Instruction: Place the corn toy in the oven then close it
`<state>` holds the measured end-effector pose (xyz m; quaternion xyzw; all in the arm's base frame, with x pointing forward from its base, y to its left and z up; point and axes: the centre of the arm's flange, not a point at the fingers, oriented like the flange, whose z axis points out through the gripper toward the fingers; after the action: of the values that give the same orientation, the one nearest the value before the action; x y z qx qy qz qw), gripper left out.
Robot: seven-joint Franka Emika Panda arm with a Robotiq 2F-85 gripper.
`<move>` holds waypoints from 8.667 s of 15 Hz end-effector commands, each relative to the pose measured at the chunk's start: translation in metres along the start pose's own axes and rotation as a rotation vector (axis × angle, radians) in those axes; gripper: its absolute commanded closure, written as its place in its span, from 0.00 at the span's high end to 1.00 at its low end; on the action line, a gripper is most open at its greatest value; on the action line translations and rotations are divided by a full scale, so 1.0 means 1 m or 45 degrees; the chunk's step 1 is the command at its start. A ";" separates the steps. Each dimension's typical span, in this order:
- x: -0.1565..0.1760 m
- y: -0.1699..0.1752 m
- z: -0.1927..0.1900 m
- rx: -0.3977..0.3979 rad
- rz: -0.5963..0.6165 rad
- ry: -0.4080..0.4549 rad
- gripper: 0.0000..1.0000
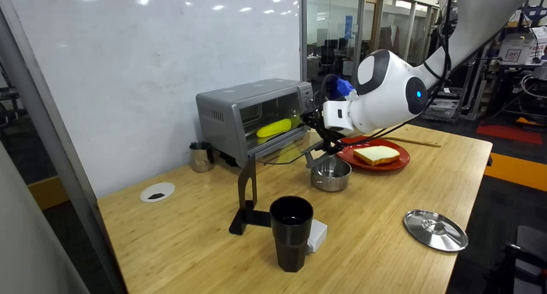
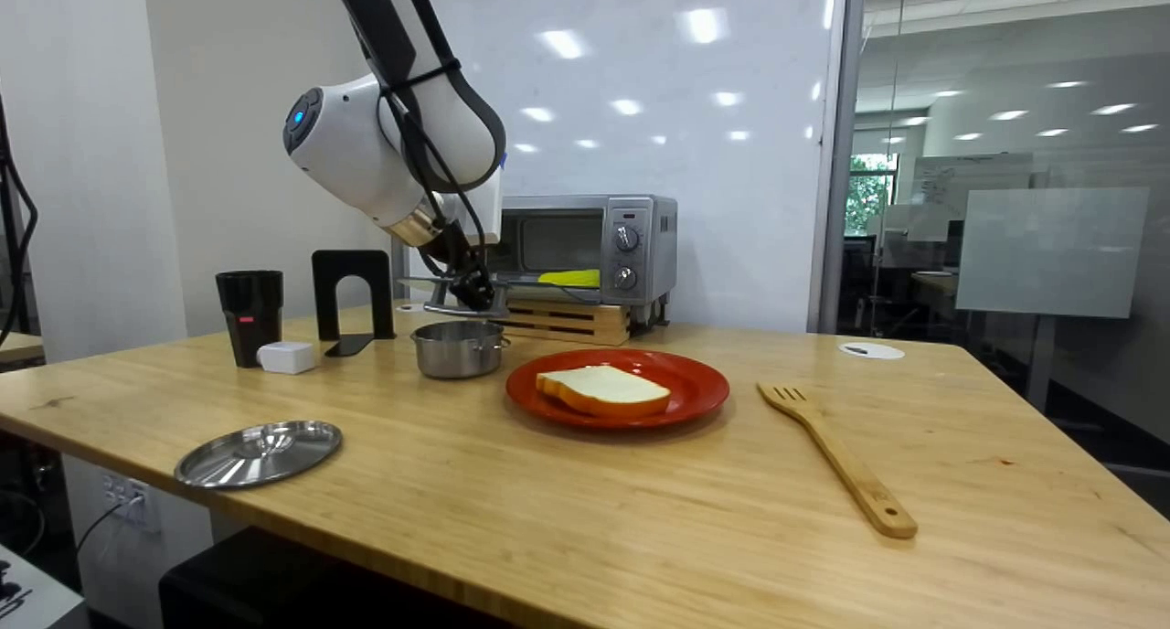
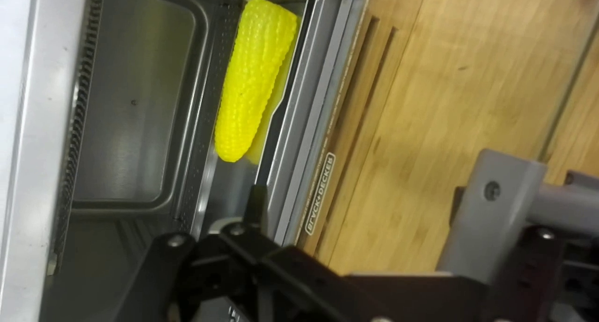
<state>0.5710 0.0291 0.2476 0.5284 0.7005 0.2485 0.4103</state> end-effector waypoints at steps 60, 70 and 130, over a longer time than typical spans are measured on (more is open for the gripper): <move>-0.029 0.157 0.013 0.248 0.461 -0.092 1.00; -0.028 0.180 0.015 0.283 0.426 -0.132 1.00; 0.019 0.119 -0.189 0.730 1.342 -0.292 1.00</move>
<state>0.5104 0.1041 0.4379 0.9109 0.3387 0.1455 0.1852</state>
